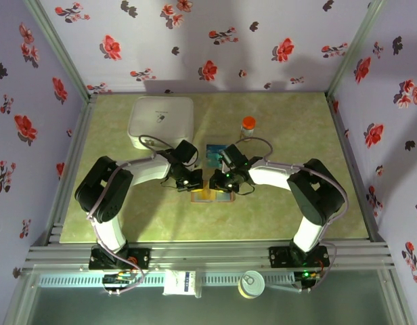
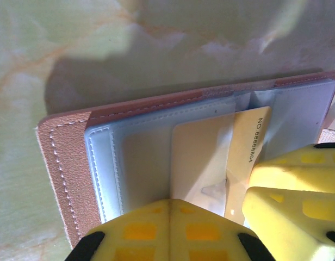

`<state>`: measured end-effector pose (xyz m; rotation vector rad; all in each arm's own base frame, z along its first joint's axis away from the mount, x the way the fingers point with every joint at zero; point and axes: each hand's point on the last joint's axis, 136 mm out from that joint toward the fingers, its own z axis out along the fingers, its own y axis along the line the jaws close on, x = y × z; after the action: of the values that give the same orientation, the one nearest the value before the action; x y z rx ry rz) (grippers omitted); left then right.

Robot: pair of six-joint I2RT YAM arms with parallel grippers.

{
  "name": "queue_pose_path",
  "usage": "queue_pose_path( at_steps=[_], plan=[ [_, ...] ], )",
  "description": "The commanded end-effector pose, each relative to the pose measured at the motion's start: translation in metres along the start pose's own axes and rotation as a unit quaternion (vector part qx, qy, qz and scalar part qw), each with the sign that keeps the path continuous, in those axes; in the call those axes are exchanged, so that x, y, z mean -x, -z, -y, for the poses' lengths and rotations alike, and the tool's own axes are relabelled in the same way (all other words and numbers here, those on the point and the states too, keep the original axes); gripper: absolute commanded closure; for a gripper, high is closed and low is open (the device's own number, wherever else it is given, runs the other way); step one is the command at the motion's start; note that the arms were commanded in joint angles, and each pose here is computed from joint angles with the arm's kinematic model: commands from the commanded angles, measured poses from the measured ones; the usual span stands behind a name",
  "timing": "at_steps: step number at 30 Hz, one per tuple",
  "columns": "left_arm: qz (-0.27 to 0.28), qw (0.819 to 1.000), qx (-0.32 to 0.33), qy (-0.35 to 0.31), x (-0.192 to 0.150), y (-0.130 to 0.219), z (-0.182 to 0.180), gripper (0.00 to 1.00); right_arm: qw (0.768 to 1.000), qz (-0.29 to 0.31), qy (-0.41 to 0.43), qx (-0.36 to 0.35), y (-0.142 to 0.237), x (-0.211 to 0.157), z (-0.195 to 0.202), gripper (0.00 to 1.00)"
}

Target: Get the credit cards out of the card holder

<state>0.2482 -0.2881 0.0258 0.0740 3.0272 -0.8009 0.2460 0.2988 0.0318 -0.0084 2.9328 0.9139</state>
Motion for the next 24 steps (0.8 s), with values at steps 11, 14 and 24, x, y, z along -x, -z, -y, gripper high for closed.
queue_pose_path(
  at_steps=[11,14,24],
  plan=[
    [-0.011,0.999,0.03,0.01,-0.008,-0.008,-0.017,1.0,0.999,-0.001,-0.004,-0.04,0.001,-0.005,0.018,0.72],
    [-0.012,0.999,0.03,0.011,-0.009,-0.009,-0.018,1.0,1.0,-0.004,-0.007,-0.025,-0.002,-0.005,0.014,0.72],
    [-0.013,0.999,0.03,0.011,-0.01,-0.008,-0.019,1.0,1.0,0.016,-0.005,0.022,0.008,0.001,-0.007,0.77]
  ],
)
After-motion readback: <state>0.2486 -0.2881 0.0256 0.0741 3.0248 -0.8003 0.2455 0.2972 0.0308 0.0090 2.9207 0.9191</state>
